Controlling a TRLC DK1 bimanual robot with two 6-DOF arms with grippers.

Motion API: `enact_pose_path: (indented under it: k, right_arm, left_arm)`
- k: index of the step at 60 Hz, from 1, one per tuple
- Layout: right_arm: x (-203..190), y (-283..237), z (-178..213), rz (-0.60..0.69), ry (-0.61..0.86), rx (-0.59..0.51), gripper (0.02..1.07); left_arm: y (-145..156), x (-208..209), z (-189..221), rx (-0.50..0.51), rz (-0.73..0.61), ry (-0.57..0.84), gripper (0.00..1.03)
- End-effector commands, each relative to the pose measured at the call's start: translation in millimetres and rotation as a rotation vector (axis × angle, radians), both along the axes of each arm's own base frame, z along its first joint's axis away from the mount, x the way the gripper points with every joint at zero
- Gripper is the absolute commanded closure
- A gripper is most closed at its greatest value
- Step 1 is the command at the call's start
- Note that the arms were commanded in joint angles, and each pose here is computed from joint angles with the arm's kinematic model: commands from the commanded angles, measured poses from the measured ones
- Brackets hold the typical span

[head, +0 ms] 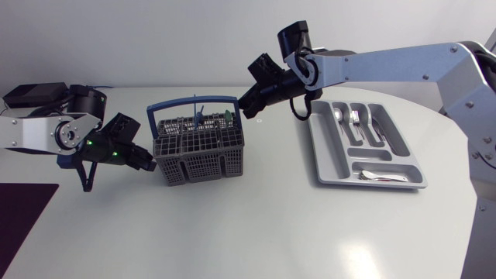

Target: Unload the cutlery basket into the drawer organizer.

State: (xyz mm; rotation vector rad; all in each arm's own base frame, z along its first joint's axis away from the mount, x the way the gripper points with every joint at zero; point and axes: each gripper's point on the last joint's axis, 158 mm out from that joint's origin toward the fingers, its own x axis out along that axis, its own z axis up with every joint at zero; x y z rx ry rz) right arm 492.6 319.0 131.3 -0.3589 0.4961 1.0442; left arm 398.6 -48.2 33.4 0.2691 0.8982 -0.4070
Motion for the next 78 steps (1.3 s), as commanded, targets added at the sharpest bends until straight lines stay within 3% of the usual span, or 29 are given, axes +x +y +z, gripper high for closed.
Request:
enact_pose_path:
  k: [1,34,45,54,61,68,78]
  right_arm:
    - [-15,1,4,0.030,0.042,0.021,0.93]
    - [-156,18,0,0.222,0.120,-0.032,0.93]
    - [-140,-11,0,0.104,0.058,-0.076,0.93]
    - [-124,-45,-2,0.016,0.065,-0.078,0.93]
    - [-122,-59,-15,-0.012,0.078,-0.092,0.93]
    - [-117,-64,-32,-0.025,0.095,-0.109,0.93]
    - [-104,-64,-48,-0.034,0.117,-0.116,0.93]
  left_arm:
    - [-4,14,4,0.003,-0.017,-0.026,0.84]
    - [-16,69,23,-0.016,-0.024,-0.110,0.84]
    - [-9,75,42,-0.015,-0.013,-0.144,0.84]
    - [17,43,56,0.053,-0.055,-0.129,0.84]
    - [20,-9,41,0.158,-0.209,-0.079,0.84]
    - [14,-53,21,0.219,-0.336,-0.038,0.84]
    - [0,-76,1,0.233,-0.427,0.002,0.84]
